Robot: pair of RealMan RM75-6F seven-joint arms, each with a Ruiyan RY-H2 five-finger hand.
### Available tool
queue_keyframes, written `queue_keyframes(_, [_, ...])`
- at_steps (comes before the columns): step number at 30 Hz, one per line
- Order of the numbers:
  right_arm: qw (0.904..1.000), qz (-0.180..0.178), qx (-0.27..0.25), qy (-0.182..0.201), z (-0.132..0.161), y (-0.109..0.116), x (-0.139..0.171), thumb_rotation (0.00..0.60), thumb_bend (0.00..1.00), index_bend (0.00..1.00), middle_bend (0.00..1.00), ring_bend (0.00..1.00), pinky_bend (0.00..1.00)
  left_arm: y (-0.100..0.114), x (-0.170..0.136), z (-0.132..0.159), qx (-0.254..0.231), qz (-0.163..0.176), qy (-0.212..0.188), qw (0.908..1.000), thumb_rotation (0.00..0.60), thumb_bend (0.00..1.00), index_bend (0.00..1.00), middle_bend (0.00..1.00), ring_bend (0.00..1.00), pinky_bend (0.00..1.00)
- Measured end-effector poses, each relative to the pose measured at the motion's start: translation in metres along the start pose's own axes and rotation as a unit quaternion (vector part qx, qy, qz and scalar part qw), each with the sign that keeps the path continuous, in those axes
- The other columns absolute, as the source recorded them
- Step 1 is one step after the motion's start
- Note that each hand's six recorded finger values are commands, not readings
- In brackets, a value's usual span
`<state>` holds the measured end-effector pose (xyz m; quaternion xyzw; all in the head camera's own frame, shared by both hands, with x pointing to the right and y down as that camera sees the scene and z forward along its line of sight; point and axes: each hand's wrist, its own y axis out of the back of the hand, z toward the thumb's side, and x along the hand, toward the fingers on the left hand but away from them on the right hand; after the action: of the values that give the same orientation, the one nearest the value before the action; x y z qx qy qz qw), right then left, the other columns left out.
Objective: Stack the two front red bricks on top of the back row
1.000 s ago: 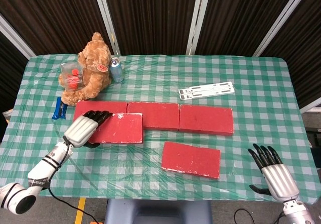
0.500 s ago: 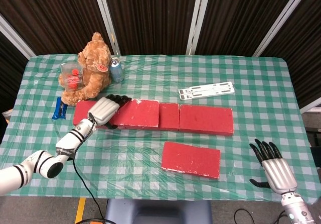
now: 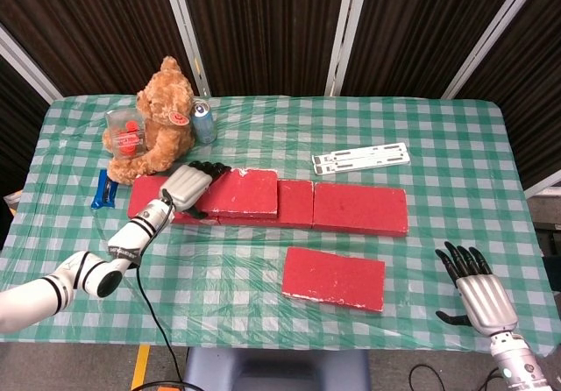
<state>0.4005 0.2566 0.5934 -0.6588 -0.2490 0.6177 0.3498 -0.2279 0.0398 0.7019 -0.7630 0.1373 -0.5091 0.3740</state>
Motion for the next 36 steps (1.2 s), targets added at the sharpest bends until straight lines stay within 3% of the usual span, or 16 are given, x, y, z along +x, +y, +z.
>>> queue_keyframes(18, [1.0000, 0.003, 0.001, 0.001, 0.0011, -0.0009, -0.0002, 0.549, 0.09, 0.00, 0.00, 0.00, 0.00, -0.0091, -0.0037, -0.0048, 0.000, -0.014, 0.015, 0.9998, 0.600, 0.26, 0.00, 0.36, 0.25, 0.30])
queue_keyframes(24, [1.0000, 0.006, 0.003, 0.002, 0.0023, -0.0022, -0.0004, 0.549, 0.09, 0.00, 0.00, 0.00, 0.00, -0.0100, -0.0038, -0.0052, -0.002, -0.019, 0.018, 0.9996, 0.600, 0.26, 0.00, 0.15, 0.10, 0.26])
queue_keyframes(30, [1.0000, 0.005, 0.002, 0.001, 0.0018, -0.0019, -0.0005, 0.549, 0.09, 0.00, 0.00, 0.00, 0.00, -0.0105, -0.0041, -0.0067, -0.001, -0.020, 0.021, 0.9996, 0.600, 0.25, 0.00, 0.00, 0.02, 0.23])
queue_keyframes(36, [1.0000, 0.004, 0.001, 0.000, 0.0011, -0.0007, 0.0001, 0.549, 0.09, 0.00, 0.00, 0.00, 0.00, -0.0096, -0.0066, -0.0034, 0.000, -0.018, 0.018, 0.9997, 0.600, 0.25, 0.00, 0.00, 0.00, 0.21])
